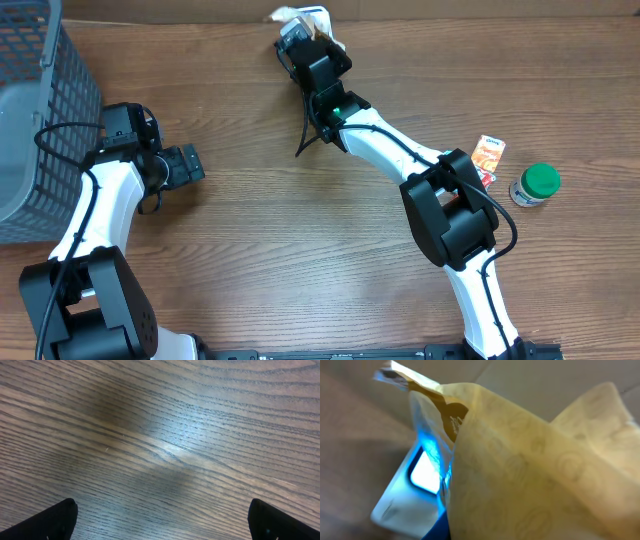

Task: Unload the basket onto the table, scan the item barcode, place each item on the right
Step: 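Hold the bag against the scanner window with the right gripper, then carry the bag back to center and release it on the table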

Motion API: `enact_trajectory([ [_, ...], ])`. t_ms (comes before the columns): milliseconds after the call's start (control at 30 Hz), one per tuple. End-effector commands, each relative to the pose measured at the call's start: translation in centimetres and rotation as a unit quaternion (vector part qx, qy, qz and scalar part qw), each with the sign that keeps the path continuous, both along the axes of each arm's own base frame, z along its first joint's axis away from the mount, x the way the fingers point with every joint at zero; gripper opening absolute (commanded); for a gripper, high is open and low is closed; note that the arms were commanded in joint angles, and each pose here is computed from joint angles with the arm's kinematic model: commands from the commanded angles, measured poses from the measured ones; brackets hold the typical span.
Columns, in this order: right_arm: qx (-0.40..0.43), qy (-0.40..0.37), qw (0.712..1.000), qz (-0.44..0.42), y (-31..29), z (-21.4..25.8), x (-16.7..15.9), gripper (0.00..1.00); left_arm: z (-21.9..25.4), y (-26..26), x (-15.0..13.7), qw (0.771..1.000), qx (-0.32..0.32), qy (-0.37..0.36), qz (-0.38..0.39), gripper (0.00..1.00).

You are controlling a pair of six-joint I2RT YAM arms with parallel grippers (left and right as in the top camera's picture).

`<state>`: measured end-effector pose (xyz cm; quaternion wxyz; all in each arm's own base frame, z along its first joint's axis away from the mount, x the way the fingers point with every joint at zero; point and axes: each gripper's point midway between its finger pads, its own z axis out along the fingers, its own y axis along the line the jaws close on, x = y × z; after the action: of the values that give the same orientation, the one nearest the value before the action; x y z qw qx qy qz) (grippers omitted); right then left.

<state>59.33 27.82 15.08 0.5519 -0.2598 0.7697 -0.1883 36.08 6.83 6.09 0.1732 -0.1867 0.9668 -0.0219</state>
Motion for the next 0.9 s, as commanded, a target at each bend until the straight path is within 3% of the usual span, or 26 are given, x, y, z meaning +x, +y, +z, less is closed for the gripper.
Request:
enact_trajectory([
  [0, 0.036, -0.059, 0.997, -0.046, -2.3, 5.6, 0.6, 0.04, 0.4, 0.1, 0.5, 1.0, 0.0, -0.007, -0.007, 1.0],
  [233, 0.132, -0.103, 0.984, -0.065, -4.3, 15.5, -1.9, 0.04, 0.4, 0.1, 0.5, 1.0, 0.0, -0.007, -0.007, 1.0],
  [400, 0.205, -0.027, 0.978, -0.04, -4.7, 17.9, -5.9, 0.04, 0.4, 0.1, 0.5, 1.0, 0.0, -0.007, -0.007, 1.0],
  [567, 0.231, 0.166, 0.959, -0.007, -4.7, 12.8, -11.1, 0.04, 0.4, 0.1, 0.5, 1.0, 0.0, -0.007, -0.007, 1.0],
  [767, 0.22, 0.414, 0.882, -0.037, -7.6, 4.5, -18.8, 0.04, 0.4, 0.1, 0.5, 1.0, 0.0, -0.007, -0.007, 1.0],
  [867, 0.198, 0.471, 0.856, -0.076, -10.1, 2.0, -21.1, 0.04, 0.4, 0.1, 0.5, 1.0, -0.001, -0.007, -0.007, 1.0],
])
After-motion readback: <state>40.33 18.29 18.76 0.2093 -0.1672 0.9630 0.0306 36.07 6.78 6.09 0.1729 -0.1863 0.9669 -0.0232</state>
